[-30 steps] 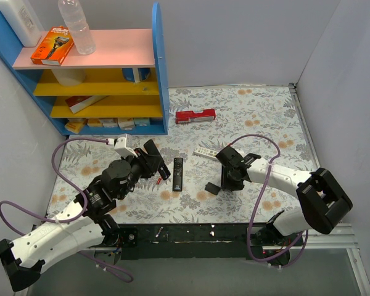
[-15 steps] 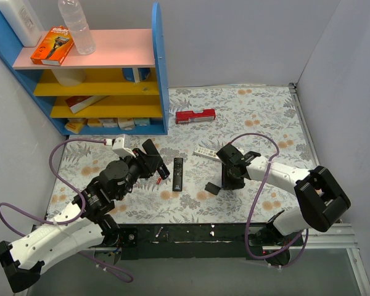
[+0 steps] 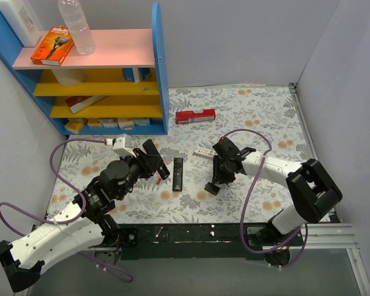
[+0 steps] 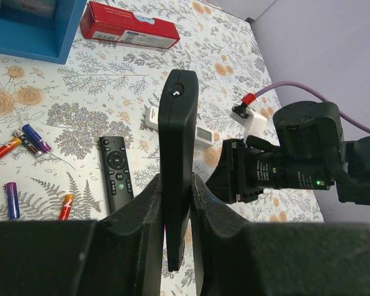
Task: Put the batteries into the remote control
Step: Adjust the battery at the center of the board.
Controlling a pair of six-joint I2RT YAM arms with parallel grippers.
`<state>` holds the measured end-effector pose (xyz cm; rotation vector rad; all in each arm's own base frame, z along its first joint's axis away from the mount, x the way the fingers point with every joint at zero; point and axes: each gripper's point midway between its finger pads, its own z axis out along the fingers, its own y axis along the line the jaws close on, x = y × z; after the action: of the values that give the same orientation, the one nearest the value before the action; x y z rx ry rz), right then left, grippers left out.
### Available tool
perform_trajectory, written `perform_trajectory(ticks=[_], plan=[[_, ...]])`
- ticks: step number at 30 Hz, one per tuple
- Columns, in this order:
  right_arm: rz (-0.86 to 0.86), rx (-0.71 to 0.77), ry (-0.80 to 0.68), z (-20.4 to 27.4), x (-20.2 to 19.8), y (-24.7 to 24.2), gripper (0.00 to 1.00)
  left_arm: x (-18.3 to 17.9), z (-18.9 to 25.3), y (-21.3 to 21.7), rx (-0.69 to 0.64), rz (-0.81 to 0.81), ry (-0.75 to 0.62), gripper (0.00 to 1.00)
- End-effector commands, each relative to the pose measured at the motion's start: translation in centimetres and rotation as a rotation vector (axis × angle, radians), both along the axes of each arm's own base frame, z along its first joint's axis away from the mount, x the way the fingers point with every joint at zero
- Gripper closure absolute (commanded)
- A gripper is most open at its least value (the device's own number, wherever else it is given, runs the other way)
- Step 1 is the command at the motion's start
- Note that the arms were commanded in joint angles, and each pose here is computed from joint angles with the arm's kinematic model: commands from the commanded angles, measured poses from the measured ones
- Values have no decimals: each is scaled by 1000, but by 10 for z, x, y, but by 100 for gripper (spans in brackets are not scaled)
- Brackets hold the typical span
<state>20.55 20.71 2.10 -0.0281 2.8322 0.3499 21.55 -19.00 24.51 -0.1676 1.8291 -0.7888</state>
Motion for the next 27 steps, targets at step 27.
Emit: perform_trajectory(ticks=[27], plan=[[193, -200, -34, 12, 1, -37, 64, 0, 29, 9, -37, 26, -57, 100]])
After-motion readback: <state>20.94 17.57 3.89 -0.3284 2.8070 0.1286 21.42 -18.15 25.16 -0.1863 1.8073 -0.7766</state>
